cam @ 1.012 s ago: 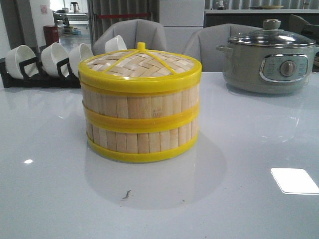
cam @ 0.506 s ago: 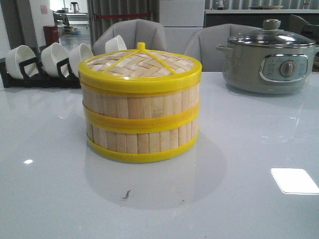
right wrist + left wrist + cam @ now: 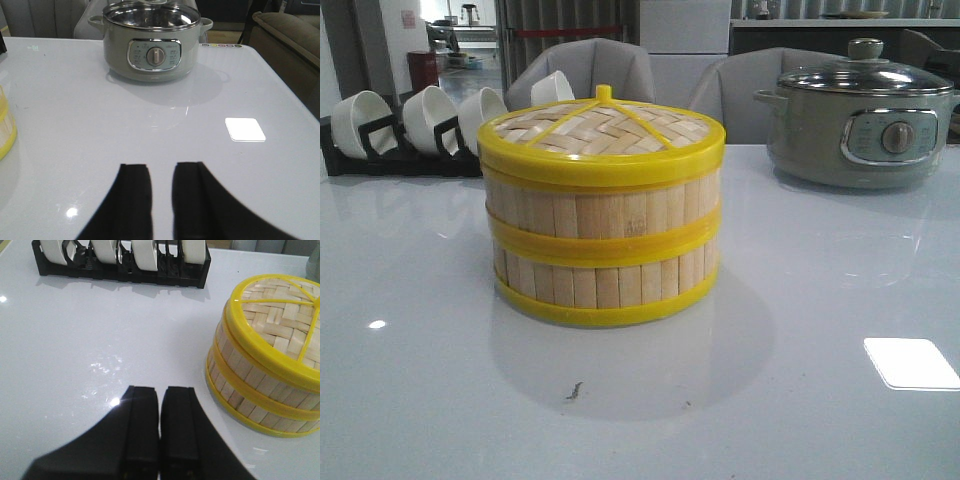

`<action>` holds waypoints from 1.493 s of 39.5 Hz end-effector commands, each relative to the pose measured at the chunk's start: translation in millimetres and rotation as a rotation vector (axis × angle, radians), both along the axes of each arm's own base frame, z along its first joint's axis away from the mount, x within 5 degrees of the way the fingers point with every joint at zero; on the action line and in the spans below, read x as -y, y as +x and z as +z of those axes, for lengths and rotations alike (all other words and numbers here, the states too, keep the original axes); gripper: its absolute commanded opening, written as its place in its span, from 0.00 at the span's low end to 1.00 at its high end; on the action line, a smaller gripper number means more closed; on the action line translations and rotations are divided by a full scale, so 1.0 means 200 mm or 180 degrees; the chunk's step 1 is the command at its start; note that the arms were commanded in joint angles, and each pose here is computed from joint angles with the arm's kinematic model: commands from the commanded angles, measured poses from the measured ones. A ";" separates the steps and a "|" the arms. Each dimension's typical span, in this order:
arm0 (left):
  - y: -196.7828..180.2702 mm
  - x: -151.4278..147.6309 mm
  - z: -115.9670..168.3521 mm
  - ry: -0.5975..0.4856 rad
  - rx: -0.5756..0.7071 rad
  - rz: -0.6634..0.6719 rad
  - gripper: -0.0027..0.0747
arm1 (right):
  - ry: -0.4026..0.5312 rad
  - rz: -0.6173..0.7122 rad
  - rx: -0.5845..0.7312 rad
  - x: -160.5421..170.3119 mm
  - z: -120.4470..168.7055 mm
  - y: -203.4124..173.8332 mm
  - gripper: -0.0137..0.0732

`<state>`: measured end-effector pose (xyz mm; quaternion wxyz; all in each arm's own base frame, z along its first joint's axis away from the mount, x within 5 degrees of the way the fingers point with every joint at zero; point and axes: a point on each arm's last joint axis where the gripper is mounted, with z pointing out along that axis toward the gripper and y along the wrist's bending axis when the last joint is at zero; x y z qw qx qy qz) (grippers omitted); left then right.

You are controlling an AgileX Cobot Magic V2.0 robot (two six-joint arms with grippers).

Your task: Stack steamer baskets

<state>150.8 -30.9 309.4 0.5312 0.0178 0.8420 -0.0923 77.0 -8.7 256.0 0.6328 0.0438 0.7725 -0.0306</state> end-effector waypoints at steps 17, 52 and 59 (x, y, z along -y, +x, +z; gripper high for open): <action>0.01 0.00 0.09 -0.0109 0.0353 0.0000 0.16 | -0.0101 0.0026 0.0351 0.00 0.09 0.01 0.20; 0.01 -0.01 0.11 0.0170 0.0505 -0.0038 0.16 | -0.0101 0.0026 0.0351 0.00 0.09 0.01 0.20; -0.06 -0.02 0.17 0.0244 0.0963 -0.0070 0.16 | -0.0101 0.0026 0.0348 0.00 0.09 0.01 0.20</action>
